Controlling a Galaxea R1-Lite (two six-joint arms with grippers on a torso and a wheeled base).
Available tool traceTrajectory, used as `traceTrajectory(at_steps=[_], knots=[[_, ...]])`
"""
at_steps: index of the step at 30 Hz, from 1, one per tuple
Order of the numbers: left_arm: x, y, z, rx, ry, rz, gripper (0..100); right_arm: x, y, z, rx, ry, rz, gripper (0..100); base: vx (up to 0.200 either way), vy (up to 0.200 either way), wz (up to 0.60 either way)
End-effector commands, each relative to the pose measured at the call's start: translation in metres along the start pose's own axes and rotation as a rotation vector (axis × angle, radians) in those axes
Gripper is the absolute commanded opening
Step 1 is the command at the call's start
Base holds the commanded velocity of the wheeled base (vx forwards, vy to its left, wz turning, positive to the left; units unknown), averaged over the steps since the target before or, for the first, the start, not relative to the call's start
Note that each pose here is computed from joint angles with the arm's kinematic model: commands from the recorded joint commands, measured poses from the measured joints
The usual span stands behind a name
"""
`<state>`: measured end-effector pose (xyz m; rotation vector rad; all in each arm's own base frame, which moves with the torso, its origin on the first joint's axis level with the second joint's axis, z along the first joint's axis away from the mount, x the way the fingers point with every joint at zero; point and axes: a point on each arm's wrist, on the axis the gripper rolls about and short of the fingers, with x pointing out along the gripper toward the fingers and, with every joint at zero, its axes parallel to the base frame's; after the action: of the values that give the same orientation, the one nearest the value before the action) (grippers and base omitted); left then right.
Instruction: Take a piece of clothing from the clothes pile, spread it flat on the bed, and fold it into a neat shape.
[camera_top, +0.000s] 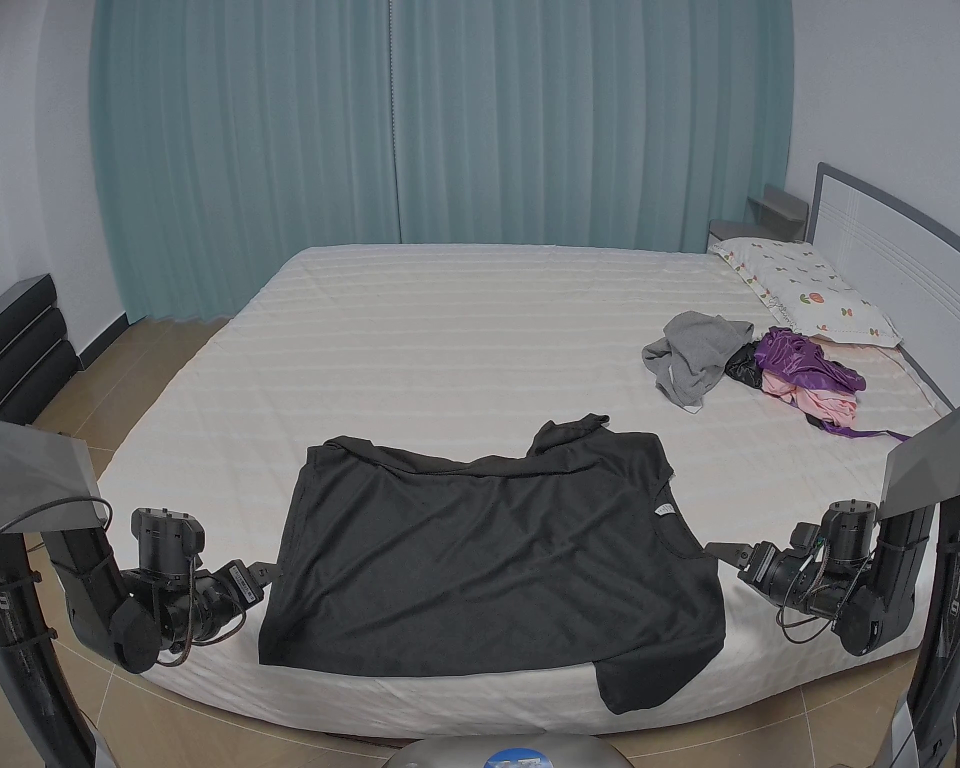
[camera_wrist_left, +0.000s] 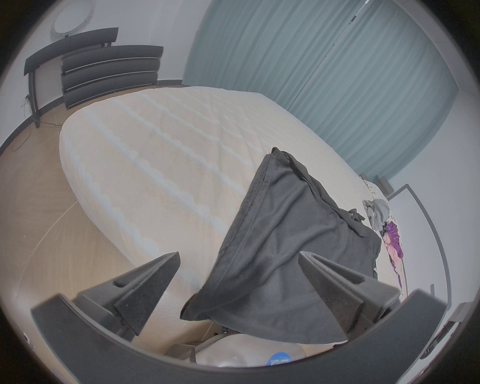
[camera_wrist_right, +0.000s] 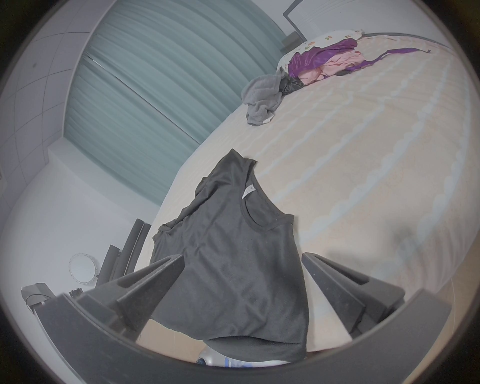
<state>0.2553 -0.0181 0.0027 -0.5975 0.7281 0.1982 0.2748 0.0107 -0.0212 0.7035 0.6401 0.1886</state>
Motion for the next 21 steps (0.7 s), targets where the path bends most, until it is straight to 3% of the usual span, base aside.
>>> traceTrajectory(at_steps=[1, 3, 15, 21], knots=[[0.0041, 0.0005, 0.0033, -0.009, -0.010, 0.001, 100, -0.0025, 0.0016, 0.0053, -0.003, -0.022, 0.009, 100, 0.000, 0.200, 0.00], [0.0060, 0.0022, 0.0063, -0.017, -0.018, 0.005, 100, -0.0039, 0.0021, 0.0058, -0.002, -0.024, 0.009, 100, 0.000, 0.200, 0.00], [0.0081, 0.0011, 0.0077, -0.063, -0.022, 0.001, 100, -0.0054, 0.0013, 0.0108, -0.001, -0.047, 0.008, 100, 0.000, 0.000, 0.00], [0.0079, 0.0012, 0.0070, -0.062, -0.019, 0.002, 100, -0.0063, 0.0023, 0.0108, -0.003, -0.047, 0.010, 100, 0.200, 0.000, 0.00]])
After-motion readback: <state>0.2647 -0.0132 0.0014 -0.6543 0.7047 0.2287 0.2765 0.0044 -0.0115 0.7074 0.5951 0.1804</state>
